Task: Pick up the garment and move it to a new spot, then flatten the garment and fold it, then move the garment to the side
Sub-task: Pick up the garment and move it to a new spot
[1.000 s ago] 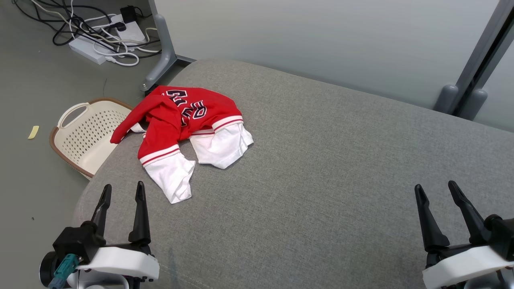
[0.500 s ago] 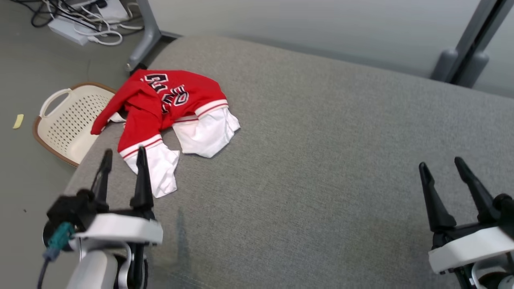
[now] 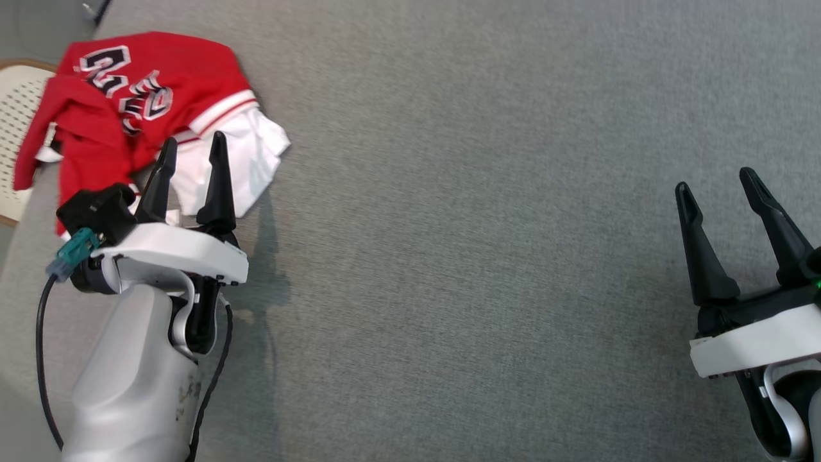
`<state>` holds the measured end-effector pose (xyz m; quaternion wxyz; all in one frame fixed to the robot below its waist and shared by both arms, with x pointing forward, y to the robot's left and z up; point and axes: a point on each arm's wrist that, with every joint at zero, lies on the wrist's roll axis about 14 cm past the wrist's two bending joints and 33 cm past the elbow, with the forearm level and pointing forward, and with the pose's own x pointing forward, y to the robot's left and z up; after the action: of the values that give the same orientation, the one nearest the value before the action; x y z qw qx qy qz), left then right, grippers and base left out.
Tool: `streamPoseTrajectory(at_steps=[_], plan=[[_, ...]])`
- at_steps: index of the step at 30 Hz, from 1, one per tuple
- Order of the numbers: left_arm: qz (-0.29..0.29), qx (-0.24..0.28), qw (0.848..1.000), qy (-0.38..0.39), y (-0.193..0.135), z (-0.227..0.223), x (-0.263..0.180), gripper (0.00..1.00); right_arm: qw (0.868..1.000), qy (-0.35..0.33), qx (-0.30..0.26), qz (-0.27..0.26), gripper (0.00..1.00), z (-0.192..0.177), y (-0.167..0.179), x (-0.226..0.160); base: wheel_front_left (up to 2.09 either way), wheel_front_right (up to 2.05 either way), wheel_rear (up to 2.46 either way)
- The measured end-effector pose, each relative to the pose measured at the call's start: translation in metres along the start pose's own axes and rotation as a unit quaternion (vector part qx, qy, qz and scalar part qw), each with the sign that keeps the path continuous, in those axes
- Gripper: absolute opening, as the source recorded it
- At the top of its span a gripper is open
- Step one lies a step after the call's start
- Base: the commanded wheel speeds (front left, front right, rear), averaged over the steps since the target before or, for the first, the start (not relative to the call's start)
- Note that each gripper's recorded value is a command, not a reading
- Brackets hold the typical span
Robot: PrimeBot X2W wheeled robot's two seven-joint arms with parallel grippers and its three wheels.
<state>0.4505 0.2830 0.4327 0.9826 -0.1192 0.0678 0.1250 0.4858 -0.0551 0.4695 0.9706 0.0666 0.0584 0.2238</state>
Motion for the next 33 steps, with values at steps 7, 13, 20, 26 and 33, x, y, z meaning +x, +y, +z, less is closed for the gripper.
streamPoseTrajectory(at_steps=[7, 13, 20, 26, 33], plan=[[-0.001, 0.003, 0.992, 0.124, -0.003, -0.081, 0.025, 1.0, 0.999, 0.026, 0.013, -0.026, 1.0, -0.032, -0.024, 0.004, 0.0, 0.0, 0.0], [0.001, -0.004, 0.987, 0.159, -0.001, -0.1, 0.038, 1.0, 0.998, 0.037, 0.016, -0.038, 1.0, -0.044, -0.034, 0.004, 0.0, 0.0, 0.0], [0.005, 0.005, 0.988, 0.154, 0.004, -0.091, 0.036, 0.0, 0.999, 0.025, 0.016, -0.035, 1.0, -0.036, -0.029, 0.004, 0.0, 0.0, 0.0], [0.005, 0.003, 0.997, 0.081, 0.013, -0.042, 0.034, 0.0, 0.999, 0.001, 0.014, -0.037, 1.0, -0.016, -0.025, -0.003, 0.0, 0.0, 0.0], [0.003, 0.029, 0.999, -0.019, 0.017, 0.022, 0.002, 0.0, 0.998, -0.028, 0.012, -0.053, 1.0, 0.011, -0.022, -0.032, 0.0, 0.0, 0.0]])
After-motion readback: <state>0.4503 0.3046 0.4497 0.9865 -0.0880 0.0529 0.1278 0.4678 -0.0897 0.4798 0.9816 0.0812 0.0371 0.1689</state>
